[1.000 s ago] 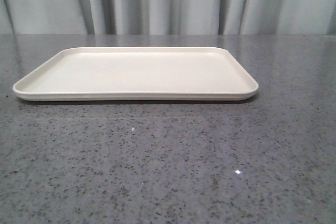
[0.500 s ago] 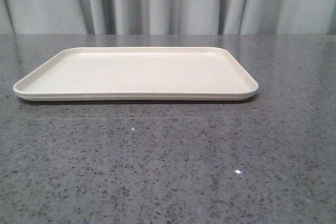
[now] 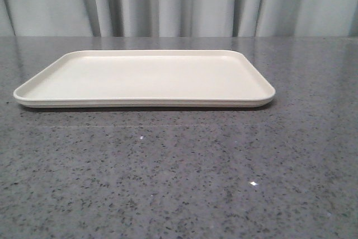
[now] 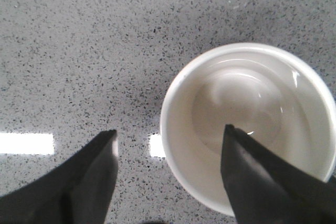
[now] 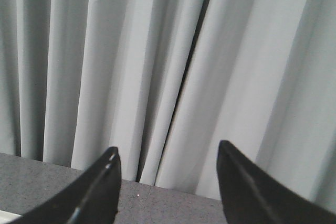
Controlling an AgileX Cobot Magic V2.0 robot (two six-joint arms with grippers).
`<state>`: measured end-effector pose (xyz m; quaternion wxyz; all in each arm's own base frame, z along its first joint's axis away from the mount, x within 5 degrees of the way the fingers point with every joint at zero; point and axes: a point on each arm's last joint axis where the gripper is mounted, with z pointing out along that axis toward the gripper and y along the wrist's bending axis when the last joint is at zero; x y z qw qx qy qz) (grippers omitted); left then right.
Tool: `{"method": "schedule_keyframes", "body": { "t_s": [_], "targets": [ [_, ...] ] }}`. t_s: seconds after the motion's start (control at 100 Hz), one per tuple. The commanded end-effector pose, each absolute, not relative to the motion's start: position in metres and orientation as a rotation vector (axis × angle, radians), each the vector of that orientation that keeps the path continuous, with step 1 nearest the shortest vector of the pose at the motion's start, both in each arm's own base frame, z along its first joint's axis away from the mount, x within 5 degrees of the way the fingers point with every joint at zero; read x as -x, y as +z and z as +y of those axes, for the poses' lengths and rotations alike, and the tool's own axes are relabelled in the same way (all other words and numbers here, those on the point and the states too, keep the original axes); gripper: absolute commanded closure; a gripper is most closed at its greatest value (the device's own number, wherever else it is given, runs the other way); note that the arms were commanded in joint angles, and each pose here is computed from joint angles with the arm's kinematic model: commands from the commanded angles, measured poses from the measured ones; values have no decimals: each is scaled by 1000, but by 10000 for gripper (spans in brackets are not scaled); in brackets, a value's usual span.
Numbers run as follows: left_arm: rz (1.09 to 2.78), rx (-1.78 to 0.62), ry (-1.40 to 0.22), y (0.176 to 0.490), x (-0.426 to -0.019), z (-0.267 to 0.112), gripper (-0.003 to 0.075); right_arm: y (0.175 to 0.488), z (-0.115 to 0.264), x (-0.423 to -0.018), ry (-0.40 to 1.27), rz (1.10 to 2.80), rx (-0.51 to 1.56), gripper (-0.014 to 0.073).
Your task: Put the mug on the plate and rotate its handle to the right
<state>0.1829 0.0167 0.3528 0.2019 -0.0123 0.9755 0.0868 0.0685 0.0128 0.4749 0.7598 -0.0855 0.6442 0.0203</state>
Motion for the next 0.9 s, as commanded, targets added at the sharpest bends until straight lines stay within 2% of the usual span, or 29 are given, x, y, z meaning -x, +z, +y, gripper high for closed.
{"method": "schedule_keyframes", "body": {
  "t_s": [0.0, 0.62, 0.89],
  "targets": [
    [2684, 34, 257, 358, -190, 18, 290, 489, 11, -67, 25, 1318, 174, 171],
    [2770, 27, 241, 340, -210, 17, 291, 487, 12, -68, 26, 1330, 176, 171],
    [2764, 26, 241, 340, -211, 17, 351, 479, 12, -73, 28, 1358, 178, 171]
  ]
}}
